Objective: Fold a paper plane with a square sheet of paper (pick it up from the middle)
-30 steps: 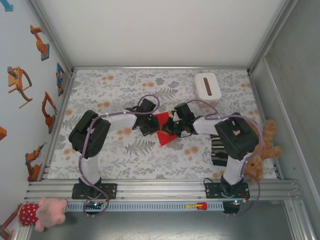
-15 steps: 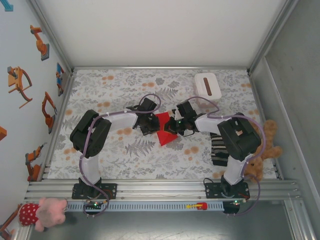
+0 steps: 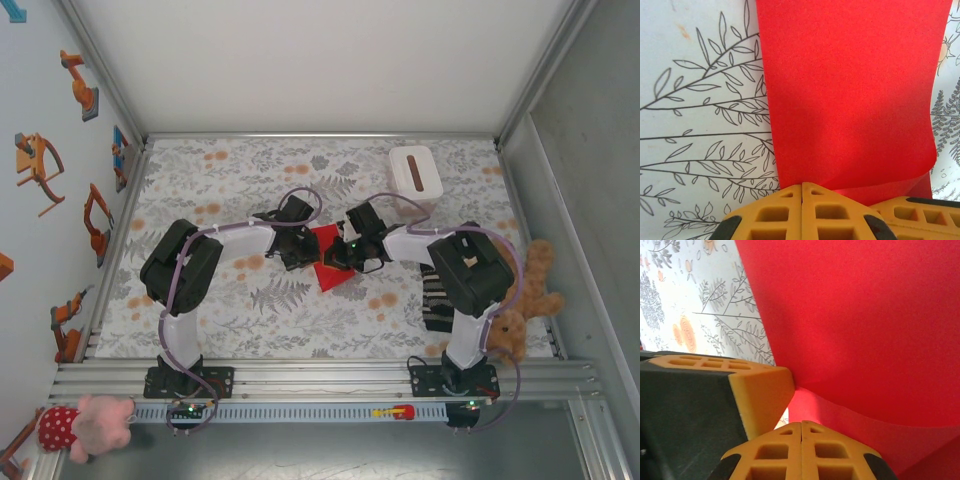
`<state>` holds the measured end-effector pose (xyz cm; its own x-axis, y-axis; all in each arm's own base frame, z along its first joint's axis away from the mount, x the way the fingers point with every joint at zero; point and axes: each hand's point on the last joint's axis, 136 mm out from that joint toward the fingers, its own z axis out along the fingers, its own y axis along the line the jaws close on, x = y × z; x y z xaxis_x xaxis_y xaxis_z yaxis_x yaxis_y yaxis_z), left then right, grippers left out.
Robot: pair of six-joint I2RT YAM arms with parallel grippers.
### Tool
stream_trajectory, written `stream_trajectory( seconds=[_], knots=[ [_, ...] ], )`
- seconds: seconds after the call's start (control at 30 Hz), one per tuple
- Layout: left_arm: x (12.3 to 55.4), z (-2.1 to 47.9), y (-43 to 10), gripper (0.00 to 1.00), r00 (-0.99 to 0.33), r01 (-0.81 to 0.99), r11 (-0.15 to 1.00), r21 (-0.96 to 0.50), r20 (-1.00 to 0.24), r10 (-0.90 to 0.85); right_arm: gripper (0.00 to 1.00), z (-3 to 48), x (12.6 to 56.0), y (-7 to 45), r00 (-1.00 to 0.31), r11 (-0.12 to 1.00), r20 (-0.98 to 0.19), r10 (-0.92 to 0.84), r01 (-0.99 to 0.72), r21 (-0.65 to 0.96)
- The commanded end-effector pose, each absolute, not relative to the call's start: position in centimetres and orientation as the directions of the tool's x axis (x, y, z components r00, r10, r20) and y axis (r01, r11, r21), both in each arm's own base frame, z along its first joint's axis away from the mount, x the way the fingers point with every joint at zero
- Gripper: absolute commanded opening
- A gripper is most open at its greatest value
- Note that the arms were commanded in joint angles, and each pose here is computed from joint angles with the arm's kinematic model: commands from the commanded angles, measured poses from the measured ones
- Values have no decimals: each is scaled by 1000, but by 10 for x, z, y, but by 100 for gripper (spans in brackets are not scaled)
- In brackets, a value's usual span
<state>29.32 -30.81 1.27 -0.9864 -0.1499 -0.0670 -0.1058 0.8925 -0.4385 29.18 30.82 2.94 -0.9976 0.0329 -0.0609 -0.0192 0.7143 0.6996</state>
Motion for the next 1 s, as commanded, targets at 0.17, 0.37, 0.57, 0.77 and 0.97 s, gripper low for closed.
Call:
stream_trajectory(
  seconds=[0.17,0.37,0.57,0.77,0.97],
  knots=[
    [271,-25,-276,0,-990,-136,953,-271,-1,-141,0,2,276,287,-998,759,-40,44,7,651],
    [279,-18,-282,0,-991,-119,946,-303,-21,-131,0,-13,268,276,-996,762,-33,81,40,647],
    [313,28,-310,0,-987,-63,892,-448,-107,-123,0,-18,274,275,-987,748,-40,154,91,657],
    [336,67,-309,9,-954,-109,819,-564,-172,-245,0,-18,294,279,-966,722,-57,252,148,676],
    [313,78,-311,12,-959,-98,768,-633,-147,-244,0,-29,295,283,-966,709,-28,258,170,684]
  ],
)
